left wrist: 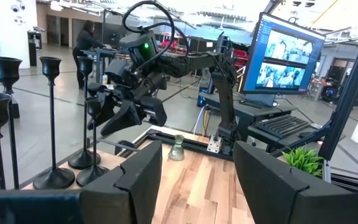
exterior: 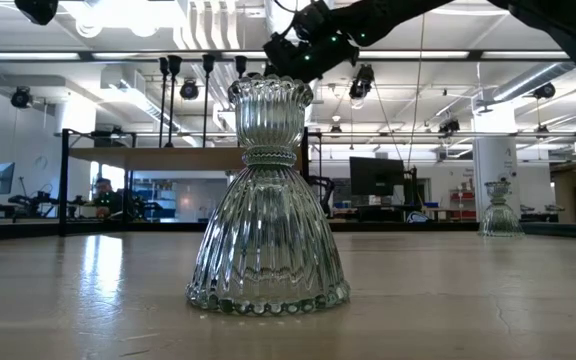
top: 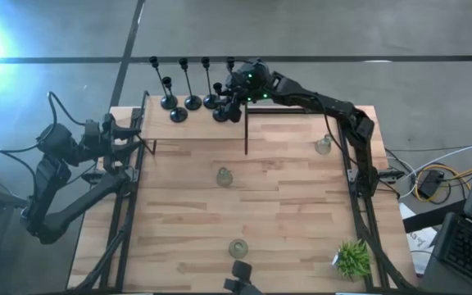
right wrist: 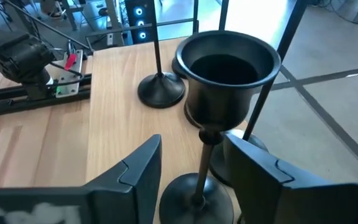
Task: Pick & Place candle stick holders
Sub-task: Put the green candleholder on the shelf
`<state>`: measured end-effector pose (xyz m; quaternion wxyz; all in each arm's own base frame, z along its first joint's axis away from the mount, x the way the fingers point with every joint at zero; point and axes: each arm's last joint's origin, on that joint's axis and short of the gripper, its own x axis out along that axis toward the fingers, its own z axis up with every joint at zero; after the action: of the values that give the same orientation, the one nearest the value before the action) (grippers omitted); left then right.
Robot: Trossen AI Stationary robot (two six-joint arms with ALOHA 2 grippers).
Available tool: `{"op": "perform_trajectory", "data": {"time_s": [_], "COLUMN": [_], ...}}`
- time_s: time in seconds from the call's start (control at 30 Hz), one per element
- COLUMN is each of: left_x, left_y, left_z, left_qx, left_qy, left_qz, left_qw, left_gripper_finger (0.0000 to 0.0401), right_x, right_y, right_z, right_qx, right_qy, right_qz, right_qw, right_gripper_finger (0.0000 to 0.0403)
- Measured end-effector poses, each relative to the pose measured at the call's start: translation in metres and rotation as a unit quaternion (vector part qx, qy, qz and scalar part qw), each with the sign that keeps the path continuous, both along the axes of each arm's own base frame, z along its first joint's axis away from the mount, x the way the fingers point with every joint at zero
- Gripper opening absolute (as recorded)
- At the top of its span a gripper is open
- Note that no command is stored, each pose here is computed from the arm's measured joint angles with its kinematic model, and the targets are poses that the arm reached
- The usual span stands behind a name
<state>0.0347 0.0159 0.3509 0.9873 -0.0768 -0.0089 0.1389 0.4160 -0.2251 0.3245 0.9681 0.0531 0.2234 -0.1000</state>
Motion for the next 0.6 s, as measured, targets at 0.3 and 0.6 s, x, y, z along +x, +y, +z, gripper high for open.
{"op": "perform_trajectory", "data": {"time_s": [0.3,0.6], "left_x": [0.0,0.0], "left_y": [0.0,0.0], "left_z": [0.0,0.0], "left_qx": [0.0,0.0], "left_qy": [0.0,0.0], "left_qz": [0.0,0.001], "left_qw": [1.0,1.0], "left_gripper_finger": [0.0204,0.0204], "right_x": [-0.015,-0.039], "right_y": [0.011,0.055], "right_z": [0.012,0.046], "right_qx": [0.01,-0.01], "right_qy": [0.039,0.079], "right_qz": [0.009,0.064], "right_qw": [0.999,0.995], "right_gripper_finger": [0.0179,0.0163]}}
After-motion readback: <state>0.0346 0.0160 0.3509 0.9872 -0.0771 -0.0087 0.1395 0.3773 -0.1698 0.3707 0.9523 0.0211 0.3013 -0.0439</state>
